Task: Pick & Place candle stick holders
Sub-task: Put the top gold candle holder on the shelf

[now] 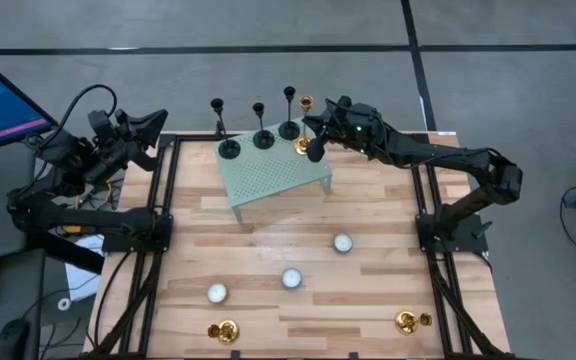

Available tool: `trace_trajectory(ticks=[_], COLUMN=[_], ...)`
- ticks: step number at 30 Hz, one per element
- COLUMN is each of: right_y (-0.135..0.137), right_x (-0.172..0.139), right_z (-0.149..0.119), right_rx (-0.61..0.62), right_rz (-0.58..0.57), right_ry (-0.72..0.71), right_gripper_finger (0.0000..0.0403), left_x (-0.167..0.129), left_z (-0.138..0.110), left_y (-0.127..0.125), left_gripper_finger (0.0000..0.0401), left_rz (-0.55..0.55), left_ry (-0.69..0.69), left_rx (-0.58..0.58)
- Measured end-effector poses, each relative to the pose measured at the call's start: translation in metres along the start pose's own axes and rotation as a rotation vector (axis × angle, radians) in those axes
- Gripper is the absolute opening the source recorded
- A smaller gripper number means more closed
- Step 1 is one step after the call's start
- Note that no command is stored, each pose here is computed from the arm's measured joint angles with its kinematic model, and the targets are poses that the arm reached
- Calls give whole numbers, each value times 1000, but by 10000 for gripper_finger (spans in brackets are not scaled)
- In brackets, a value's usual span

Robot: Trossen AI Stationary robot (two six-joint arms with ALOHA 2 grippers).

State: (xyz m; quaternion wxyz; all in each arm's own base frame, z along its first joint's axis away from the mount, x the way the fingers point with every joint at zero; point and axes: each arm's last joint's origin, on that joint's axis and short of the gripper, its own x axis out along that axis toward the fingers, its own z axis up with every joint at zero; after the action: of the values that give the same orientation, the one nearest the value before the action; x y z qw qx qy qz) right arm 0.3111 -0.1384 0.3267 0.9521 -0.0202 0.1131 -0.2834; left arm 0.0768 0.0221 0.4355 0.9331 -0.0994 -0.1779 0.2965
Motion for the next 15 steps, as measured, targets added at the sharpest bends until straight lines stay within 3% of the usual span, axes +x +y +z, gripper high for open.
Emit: trace_trajectory(ticks=[15], right_y=[-4], right_x=[1], right_z=[-1], right_rx=[12], right_rz=[-9], right_ry=[15], right_gripper_finger=[17], left_x=[0], left_z=[0], left_y=[0], left_gripper_finger=[10], left_rz=[0], left_ry=[0], left_rx=[0])
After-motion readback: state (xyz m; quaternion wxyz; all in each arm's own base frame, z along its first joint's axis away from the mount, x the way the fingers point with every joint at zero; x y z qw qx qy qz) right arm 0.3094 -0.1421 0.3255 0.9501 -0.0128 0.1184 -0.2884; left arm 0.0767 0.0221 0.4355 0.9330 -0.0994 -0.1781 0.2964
